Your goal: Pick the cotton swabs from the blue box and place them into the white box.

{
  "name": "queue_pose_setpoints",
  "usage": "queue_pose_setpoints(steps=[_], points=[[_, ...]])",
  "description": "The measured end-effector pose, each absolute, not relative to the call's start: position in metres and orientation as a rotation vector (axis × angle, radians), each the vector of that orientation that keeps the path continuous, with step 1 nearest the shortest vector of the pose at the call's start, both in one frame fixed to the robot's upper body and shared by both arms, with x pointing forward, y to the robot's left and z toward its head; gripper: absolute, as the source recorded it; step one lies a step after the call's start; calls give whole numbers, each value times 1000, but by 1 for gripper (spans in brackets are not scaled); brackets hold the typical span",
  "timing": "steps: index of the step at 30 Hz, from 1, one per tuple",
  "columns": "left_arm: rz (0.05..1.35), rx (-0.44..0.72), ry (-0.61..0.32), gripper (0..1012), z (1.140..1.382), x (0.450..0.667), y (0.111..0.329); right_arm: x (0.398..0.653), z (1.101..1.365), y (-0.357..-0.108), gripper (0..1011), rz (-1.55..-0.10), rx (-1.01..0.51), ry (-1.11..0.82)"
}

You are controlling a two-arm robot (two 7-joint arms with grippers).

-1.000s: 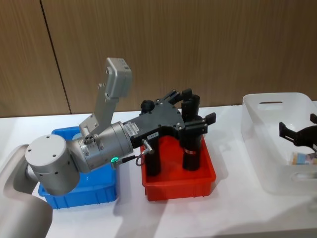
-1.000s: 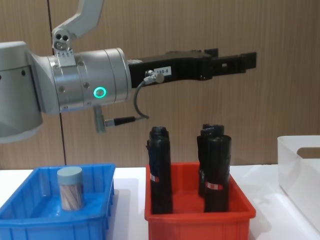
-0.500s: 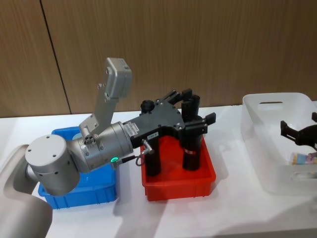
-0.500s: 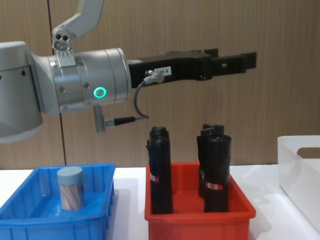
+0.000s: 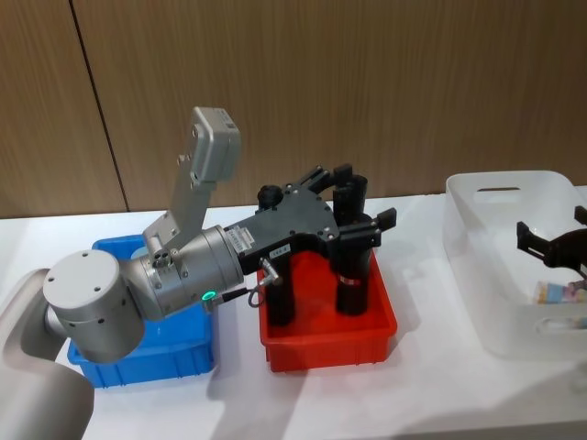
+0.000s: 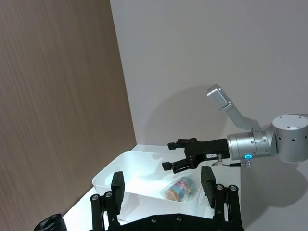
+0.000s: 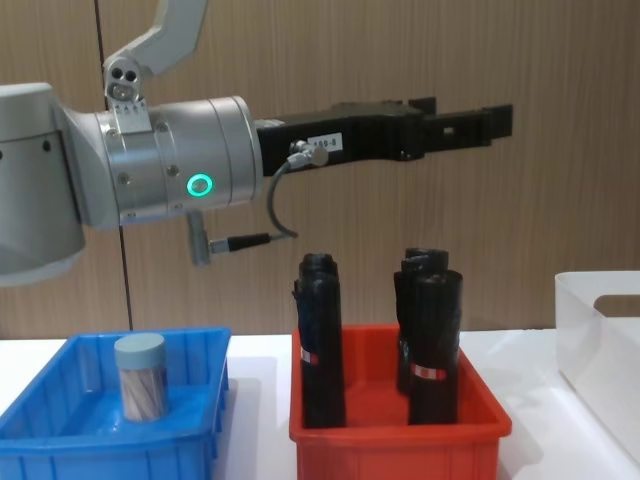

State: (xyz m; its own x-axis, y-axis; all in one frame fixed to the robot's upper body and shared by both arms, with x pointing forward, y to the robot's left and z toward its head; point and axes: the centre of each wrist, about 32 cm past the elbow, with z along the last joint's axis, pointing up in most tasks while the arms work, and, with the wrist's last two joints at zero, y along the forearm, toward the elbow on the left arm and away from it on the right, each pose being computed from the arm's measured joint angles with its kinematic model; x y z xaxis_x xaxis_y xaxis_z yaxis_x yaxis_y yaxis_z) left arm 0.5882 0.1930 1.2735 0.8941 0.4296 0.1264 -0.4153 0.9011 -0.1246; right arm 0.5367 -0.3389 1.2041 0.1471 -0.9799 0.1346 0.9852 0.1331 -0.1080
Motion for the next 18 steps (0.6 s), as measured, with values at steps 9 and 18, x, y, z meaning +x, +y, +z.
queue_pose_setpoints(steps=[9, 18], points=[[495, -80, -154, 1004, 1267, 582, 194, 527, 1201, -326, 1001, -1400, -168, -47], [591, -52, -164, 1004, 1257, 570, 196, 504, 1194, -298, 1001, -1345, -120, -68]])
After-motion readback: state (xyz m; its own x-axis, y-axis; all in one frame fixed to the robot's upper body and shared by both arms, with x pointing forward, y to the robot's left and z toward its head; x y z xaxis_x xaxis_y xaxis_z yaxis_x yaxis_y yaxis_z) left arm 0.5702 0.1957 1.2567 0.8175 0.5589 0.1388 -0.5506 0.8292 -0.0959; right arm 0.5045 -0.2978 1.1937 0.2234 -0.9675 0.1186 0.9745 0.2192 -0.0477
